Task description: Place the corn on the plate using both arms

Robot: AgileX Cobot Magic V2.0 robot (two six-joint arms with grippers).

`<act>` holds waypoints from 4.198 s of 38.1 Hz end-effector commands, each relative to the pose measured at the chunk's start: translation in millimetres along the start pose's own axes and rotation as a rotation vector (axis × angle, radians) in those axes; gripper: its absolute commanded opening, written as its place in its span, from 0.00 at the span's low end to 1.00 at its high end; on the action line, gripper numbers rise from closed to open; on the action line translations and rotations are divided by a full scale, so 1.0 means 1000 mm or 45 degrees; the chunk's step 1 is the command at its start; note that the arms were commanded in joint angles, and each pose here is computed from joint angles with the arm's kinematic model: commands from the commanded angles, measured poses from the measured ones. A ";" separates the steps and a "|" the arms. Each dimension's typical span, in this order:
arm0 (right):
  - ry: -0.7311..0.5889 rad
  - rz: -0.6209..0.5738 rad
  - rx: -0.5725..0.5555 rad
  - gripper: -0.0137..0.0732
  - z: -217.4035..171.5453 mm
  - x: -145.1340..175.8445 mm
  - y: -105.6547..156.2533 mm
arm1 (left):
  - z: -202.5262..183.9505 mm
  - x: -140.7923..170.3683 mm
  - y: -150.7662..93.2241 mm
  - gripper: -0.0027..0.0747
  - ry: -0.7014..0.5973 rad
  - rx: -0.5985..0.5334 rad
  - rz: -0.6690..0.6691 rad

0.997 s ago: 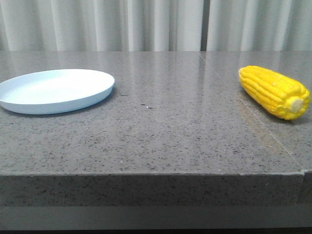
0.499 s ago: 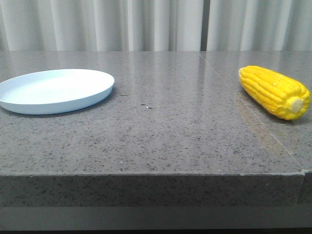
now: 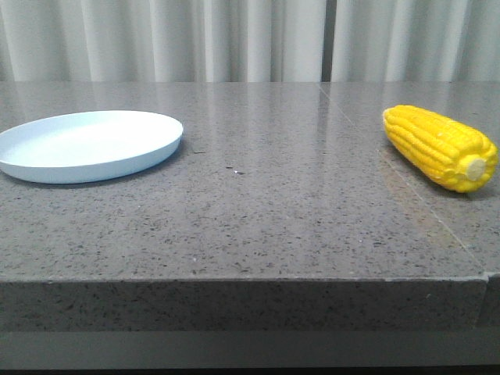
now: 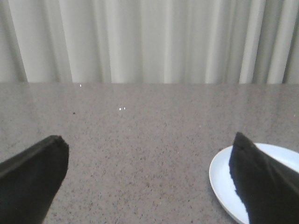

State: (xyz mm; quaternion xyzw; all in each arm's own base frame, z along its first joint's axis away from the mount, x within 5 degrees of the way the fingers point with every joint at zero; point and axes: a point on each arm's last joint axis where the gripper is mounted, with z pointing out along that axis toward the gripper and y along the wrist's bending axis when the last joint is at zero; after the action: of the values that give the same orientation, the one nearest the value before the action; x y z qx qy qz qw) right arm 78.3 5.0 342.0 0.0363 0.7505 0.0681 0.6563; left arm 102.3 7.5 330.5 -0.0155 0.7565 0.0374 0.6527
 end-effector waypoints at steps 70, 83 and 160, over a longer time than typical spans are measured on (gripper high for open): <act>-0.119 -0.009 -0.002 0.90 -0.001 -0.017 0.001 | 0.241 0.008 -0.093 0.01 1.372 0.273 0.101; -0.119 -0.009 -0.002 0.90 -0.001 -0.017 0.001 | 0.217 -0.063 -0.123 0.01 1.131 0.601 -0.016; -0.119 -0.009 -0.002 0.90 -0.001 -0.017 0.001 | -0.041 0.026 -0.012 0.01 -0.302 0.228 -0.032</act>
State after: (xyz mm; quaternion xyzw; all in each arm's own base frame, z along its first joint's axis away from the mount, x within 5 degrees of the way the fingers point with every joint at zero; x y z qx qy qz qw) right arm 78.3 5.0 341.9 0.0363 0.7508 0.0681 0.6560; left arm 60.6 -6.9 292.3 0.0442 0.7186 -0.0321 0.6933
